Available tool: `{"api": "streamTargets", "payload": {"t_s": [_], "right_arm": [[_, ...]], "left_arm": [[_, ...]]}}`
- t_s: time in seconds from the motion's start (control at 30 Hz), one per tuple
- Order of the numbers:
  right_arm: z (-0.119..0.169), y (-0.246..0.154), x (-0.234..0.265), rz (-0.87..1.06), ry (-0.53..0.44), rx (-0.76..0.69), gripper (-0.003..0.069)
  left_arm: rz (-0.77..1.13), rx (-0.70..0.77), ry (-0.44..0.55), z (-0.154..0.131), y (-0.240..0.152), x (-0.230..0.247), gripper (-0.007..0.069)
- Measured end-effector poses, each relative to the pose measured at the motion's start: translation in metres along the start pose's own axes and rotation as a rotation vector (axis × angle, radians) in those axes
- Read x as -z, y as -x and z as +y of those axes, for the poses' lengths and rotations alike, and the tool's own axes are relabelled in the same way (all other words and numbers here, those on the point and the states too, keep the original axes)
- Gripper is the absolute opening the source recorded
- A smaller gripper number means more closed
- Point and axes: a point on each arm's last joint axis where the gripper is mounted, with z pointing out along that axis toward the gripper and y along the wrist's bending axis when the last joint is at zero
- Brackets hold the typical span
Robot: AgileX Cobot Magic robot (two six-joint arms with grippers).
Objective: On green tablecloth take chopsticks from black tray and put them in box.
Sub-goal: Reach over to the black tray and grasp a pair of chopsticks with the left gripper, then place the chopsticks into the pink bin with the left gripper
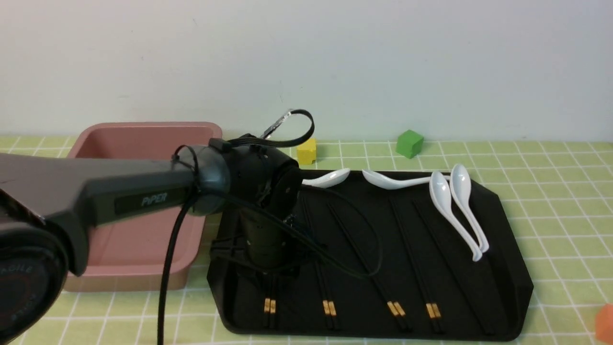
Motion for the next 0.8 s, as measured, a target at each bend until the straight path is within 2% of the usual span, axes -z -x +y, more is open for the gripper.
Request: {"api": "streamTargets", "payload": {"t_s": [0.13, 0.23, 0.27, 0.43, 0.57, 0.67, 0.73, 0.8], "right_arm": [[0.0, 0.0, 0.0, 0.0, 0.0, 0.0, 0.024], [0.0, 0.0, 0.0, 0.0, 0.0, 0.0, 0.024], [0.0, 0.0, 0.0, 0.0, 0.0, 0.0, 0.024], [0.0, 0.0, 0.0, 0.0, 0.0, 0.0, 0.024], [0.0, 0.0, 0.0, 0.0, 0.0, 0.0, 0.024], [0.0, 0.0, 0.0, 0.0, 0.0, 0.0, 0.024], [0.0, 0.0, 0.0, 0.0, 0.0, 0.0, 0.024], [0.0, 0.0, 0.0, 0.0, 0.0, 0.0, 0.024]], "left_arm": [[0.007, 0.004, -0.001, -0.001, 0.0, -0.002, 0.0253], [0.016, 0.016, -0.012, -0.002, 0.0, 0.0, 0.0121], [0.021, 0.021, -0.013, -0.003, 0.001, 0.0, 0.0102], [0.035, 0.037, -0.016, -0.004, 0.003, 0.018, 0.0113], [-0.083, 0.032, -0.088, 0.0, 0.02, 0.096, 0.0113], [-0.194, 0.053, -0.13, 0.028, 0.038, 0.16, 0.0113], [-0.208, 0.095, -0.114, 0.052, 0.047, 0.175, 0.0113], [-0.181, 0.186, -0.058, 0.094, 0.056, 0.18, 0.0113]]}}
